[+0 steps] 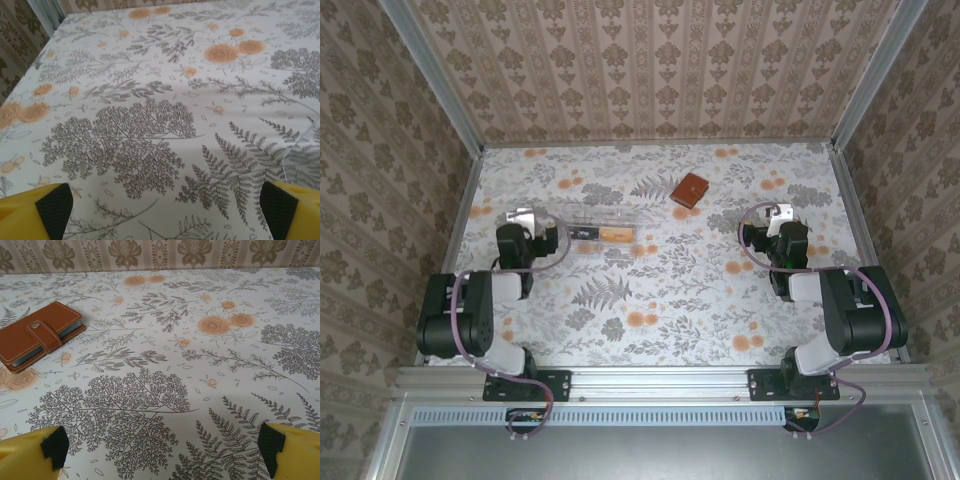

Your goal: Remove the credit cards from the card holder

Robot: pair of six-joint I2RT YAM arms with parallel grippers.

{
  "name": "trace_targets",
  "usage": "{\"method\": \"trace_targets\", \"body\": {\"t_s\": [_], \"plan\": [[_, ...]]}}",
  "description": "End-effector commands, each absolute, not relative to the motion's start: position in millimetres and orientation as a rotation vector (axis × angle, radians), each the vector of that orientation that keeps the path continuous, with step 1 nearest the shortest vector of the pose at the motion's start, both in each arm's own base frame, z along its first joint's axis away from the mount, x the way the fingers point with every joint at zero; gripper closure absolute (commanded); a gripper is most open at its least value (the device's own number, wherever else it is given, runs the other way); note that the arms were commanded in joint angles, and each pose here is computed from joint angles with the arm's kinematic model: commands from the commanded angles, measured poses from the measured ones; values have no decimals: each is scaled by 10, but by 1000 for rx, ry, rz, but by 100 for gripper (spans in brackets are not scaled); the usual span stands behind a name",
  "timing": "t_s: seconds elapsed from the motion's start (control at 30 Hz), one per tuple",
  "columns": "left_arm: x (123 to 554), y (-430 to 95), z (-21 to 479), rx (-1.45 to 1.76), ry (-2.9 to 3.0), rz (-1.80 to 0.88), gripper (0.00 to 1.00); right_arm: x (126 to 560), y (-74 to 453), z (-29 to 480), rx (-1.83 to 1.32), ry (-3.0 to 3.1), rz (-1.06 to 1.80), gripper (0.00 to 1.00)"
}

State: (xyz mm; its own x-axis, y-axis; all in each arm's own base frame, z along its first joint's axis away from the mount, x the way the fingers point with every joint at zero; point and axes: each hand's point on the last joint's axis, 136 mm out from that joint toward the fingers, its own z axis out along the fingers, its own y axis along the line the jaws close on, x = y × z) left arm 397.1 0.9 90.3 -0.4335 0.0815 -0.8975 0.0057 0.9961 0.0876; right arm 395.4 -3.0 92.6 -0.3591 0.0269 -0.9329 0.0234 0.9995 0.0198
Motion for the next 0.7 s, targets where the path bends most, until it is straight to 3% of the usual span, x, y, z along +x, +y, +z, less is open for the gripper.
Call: {"method": "trace_targets", "body": {"t_s": [0.0, 0.13, 0.27, 0.33, 0.67], "plan": [[4081, 124, 1363, 30, 2088, 144, 0, 3993, -43, 1027, 57, 1914, -14, 0], [3962, 355, 2020, -158, 2030, 217, 0, 3910, -119, 1293, 134, 1956, -68, 0], [3572, 662, 2478, -656, 1978, 129, 0, 3800, -484, 1582, 599, 2027, -113, 0], [3407, 670, 2544, -734, 2028, 73, 0, 3771, -555, 1653, 714, 2068, -119, 0], [3155, -47, 2394, -582, 2031, -184, 0, 4327, 156, 1394, 622, 2193, 293, 0]]}}
